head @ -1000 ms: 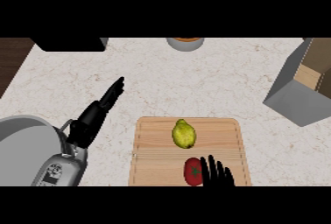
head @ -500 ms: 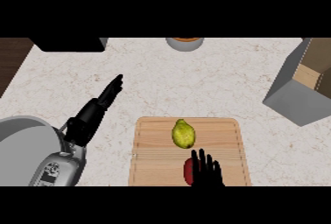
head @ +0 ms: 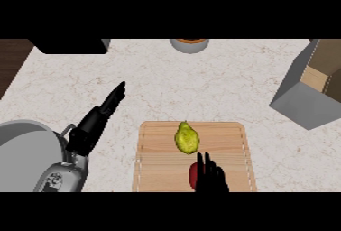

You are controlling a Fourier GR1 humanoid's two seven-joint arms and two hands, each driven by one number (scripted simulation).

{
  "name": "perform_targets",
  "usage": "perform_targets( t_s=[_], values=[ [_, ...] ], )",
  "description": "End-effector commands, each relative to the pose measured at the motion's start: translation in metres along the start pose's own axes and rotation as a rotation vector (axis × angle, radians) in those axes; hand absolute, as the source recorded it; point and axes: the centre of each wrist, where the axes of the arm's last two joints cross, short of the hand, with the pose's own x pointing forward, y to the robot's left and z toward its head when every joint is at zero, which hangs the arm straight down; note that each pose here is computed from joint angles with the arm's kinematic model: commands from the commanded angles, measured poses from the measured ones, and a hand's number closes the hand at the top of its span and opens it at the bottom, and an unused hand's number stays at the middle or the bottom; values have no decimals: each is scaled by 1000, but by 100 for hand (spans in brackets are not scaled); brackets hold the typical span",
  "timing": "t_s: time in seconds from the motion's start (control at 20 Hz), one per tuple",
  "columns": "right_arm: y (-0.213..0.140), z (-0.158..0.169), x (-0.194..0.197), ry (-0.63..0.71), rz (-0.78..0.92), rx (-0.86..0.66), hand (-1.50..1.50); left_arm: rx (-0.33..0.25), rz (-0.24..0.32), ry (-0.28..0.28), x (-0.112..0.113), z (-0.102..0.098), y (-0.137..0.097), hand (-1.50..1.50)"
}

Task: Pick the tomato from the cutting board and place it in the cardboard box

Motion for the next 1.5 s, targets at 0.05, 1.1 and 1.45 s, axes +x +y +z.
perform_targets(
  t_s=[0.05, 1.1, 1.45],
  values=[
    [-12, -11, 15, 38, -19, -5, 150, -12, 4, -3, 2, -9, 4, 0],
    [-89, -27, -127, -1062, 482, -201, 150, -28, 9, -5, 3, -8, -4, 0],
    [-134, -30, -164, -1247, 419, -266, 150, 4, 2, -7, 4, -5, 3, 0]
  ],
)
